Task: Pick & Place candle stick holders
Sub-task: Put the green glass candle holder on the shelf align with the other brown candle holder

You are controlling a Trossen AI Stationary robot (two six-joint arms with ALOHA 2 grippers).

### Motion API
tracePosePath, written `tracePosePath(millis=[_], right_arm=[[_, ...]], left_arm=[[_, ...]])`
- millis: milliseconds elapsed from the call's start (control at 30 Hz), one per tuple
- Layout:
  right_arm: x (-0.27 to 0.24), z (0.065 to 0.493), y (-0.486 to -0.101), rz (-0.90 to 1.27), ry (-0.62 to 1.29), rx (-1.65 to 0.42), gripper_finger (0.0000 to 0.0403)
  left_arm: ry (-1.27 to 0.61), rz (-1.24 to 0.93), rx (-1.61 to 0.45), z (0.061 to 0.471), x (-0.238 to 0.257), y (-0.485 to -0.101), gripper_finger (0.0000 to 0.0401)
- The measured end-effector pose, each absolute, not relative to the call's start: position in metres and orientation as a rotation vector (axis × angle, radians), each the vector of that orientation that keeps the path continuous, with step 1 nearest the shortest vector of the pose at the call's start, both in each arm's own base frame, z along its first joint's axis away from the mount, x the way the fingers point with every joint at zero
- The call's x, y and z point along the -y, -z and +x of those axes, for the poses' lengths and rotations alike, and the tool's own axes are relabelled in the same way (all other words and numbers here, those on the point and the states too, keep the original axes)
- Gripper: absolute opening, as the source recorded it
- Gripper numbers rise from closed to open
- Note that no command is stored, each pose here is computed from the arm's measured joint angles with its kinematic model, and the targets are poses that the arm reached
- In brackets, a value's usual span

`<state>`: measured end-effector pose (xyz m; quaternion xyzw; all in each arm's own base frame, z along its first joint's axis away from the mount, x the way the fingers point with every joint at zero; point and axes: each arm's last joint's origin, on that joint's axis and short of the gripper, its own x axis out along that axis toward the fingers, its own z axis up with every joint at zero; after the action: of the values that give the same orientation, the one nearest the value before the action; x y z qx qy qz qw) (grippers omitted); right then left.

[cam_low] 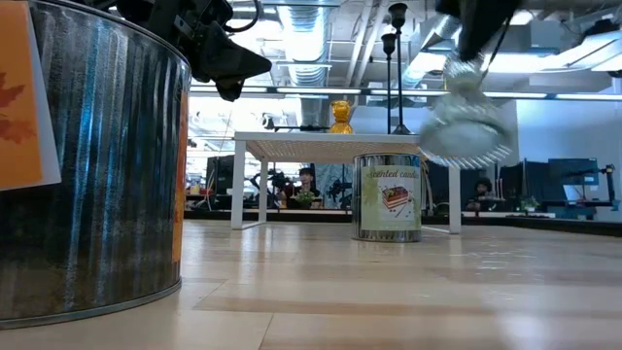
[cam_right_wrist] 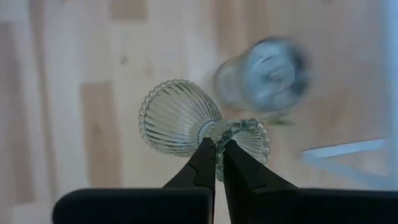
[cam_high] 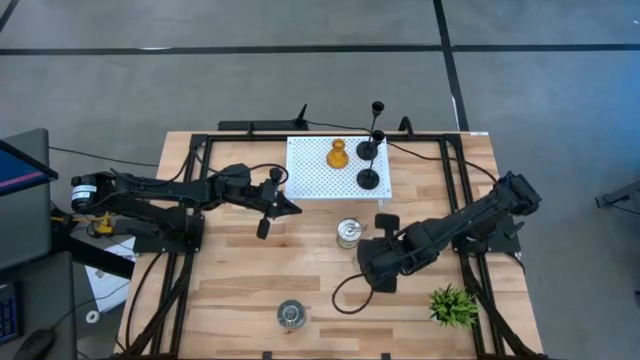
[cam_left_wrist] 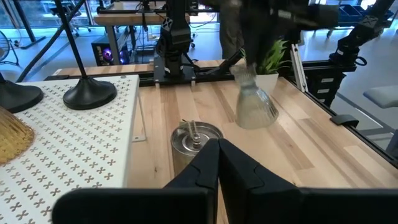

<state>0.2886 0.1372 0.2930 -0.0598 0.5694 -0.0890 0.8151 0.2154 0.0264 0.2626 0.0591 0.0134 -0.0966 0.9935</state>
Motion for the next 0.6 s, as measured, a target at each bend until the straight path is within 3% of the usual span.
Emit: tracePosePath(millis=[267, 600], right_arm=[[-0.123, 0.299, -0.324, -0.332, 0.272, -1.07, 0.0], [-0.073, 0.327, -0.333, -0.503, 0.311, -1.017, 0.0]], left_arm=[[0.194, 0.119, -0.026, 0.215, -0.026, -0.263, 0.0008], [0.193, 0.118, -0.027, 0.215, -0.026, -0.263, 0.0008]])
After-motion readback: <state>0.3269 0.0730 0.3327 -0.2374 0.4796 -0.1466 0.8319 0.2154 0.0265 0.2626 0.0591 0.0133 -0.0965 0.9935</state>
